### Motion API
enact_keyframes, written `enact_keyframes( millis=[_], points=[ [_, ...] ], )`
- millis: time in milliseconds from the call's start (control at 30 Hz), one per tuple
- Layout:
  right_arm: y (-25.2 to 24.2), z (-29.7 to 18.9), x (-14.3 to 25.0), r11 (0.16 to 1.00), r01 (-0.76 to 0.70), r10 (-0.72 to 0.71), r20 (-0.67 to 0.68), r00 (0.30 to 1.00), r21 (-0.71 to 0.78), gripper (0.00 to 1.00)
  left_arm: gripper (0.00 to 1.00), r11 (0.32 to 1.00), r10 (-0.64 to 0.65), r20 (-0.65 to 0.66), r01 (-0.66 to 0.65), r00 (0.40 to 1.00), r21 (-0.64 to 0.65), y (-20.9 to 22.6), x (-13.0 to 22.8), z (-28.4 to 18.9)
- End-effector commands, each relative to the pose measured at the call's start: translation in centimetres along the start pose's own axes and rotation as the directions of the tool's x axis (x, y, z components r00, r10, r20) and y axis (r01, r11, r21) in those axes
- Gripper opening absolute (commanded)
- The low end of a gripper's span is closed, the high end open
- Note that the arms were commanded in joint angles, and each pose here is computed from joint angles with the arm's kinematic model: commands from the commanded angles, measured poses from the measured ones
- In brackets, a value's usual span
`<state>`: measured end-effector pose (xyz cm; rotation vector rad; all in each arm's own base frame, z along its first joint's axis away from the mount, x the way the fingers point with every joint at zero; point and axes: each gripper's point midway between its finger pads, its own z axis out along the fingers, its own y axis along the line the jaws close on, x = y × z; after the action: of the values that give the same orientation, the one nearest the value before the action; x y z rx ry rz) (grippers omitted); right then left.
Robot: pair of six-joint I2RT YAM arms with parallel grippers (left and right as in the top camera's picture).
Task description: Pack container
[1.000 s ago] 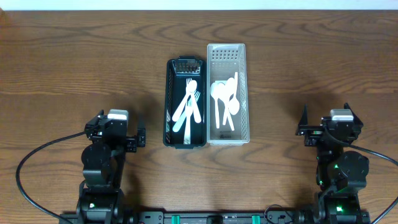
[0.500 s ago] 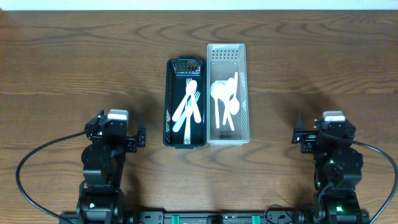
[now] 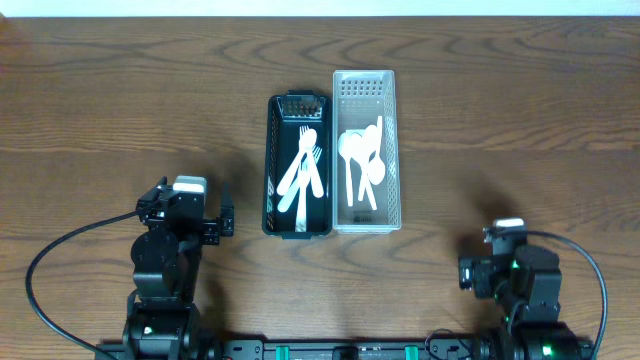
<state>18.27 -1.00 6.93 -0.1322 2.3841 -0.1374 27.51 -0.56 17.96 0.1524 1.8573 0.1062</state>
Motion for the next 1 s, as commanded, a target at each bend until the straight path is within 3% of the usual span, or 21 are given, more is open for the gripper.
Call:
enact_keyframes(
  millis=[0,133,233,433,633,733,967],
  points=[
    [0.2,-1.0,0.2,1.0,0.021,-0.021,0.039,0.999,-0.002,0.99,0.98,1.0,0.014,0.005,-0.014,1.0,-0.012,0.2,0.0,-0.1],
    [0.4,-2.0,-0.1,1.0,0.025,-0.024,0.108,0.994,-0.004,0.99,0.98,1.0,0.014,0.005,-0.014,1.0,-0.012,0.2,0.0,-0.1],
    [0.9,-3.0,-2.8,0.999,0.035,-0.027,0.256,0.966,-0.028,0.99,0.98,1.0,0.014,0.005,-0.014,1.0,-0.012,0.2,0.0,-0.1],
    [1.3,-5.5,-11.2,0.997,0.083,-0.066,0.618,0.783,0.001,0.99,0.98,1.0,0.014,0.005,-0.014,1.0,-0.012,0.2,0.0,-0.1],
    [1.2,-3.1,-11.8,0.997,0.061,-0.078,0.723,0.686,0.05,0.99,0.98,1.0,0.014,0.005,-0.014,1.0,-0.012,0.2,0.0,-0.1],
    [1.5,-2.2,-10.9,0.997,0.073,-0.077,0.683,0.727,0.035,0.99,0.98,1.0,0.014,0.005,-0.014,1.0,-0.012,0.2,0.0,-0.1],
    [1.6,-2.3,-10.9,0.996,0.079,-0.077,0.685,0.724,0.028,0.99,0.98,1.0,0.014,0.005,-0.014,1.0,-0.012,0.2,0.0,-0.1]
  ],
)
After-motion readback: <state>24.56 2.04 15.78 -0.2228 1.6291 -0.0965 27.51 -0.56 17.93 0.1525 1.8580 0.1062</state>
